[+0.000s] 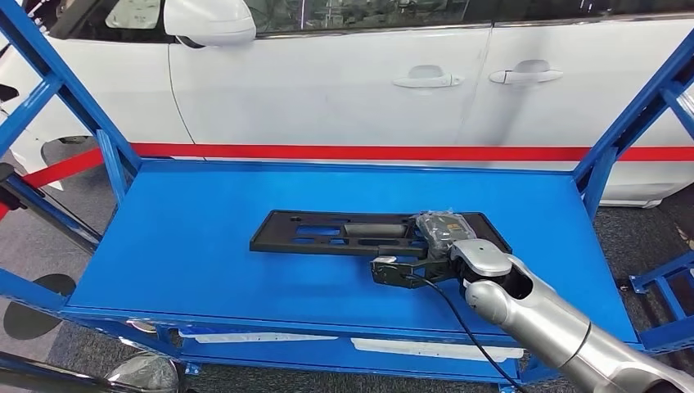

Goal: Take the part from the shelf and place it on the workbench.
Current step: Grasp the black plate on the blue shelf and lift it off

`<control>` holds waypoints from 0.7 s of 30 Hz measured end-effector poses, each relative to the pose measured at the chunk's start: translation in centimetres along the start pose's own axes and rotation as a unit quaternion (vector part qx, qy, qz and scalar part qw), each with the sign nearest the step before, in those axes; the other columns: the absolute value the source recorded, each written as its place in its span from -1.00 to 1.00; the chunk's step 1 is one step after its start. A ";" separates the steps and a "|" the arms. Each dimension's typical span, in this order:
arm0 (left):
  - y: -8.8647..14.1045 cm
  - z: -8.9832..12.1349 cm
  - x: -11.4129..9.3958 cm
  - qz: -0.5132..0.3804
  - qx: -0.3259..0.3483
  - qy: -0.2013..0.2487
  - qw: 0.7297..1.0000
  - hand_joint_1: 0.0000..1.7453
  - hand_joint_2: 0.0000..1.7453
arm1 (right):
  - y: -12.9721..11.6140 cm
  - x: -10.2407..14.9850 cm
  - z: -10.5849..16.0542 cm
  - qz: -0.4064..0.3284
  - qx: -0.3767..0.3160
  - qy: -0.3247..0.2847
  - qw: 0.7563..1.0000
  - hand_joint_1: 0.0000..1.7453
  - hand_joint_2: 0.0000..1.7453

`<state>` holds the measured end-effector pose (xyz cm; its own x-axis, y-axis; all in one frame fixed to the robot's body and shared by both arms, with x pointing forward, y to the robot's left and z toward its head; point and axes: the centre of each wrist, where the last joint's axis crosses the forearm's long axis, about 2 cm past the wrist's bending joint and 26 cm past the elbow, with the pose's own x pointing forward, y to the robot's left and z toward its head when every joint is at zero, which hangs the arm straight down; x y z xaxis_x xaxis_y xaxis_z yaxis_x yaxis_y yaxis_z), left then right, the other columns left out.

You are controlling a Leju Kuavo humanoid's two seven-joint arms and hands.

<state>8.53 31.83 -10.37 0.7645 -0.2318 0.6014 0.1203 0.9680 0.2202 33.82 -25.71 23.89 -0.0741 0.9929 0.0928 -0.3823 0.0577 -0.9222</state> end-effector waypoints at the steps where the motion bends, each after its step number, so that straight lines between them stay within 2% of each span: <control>1: 0.0 0.1 -0.1 0.004 -0.005 -0.003 1.000 -1.00 0.00 | -0.1 0.0 0.0 0.000 -0.003 0.000 1.000 1.00 1.00; 3: 0.0 0.1 -0.2 0.013 -0.016 -0.012 1.000 -1.00 1.00 | -0.2 0.0 0.0 0.002 -0.011 0.001 1.000 1.00 1.00; 9: 0.1 0.1 -0.3 0.033 -0.038 -0.045 0.998 -1.00 1.00 | -0.2 -0.2 0.2 0.005 -0.036 0.005 0.999 1.00 1.00; 13: 0.2 0.0 0.0 0.033 -0.029 -0.058 0.997 -1.00 1.00 | -0.1 -0.1 0.5 -0.005 -0.086 -0.008 0.996 1.00 1.00; 17: 0.3 0.0 0.0 0.012 0.008 -0.051 0.999 -1.00 1.00 | -0.3 0.3 1.3 -0.043 -0.142 -0.042 0.988 1.00 1.00; 21: 0.3 -0.1 0.1 0.002 0.038 -0.036 0.999 -1.00 1.00 | -1.4 1.2 2.5 -0.101 -0.190 -0.085 0.973 1.00 1.00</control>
<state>8.72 32.10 -10.30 0.7168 -0.2362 0.6560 0.0668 0.9598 0.2726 31.99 -24.85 26.26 -0.1967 0.9277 0.3175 -0.0402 0.3159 -0.9479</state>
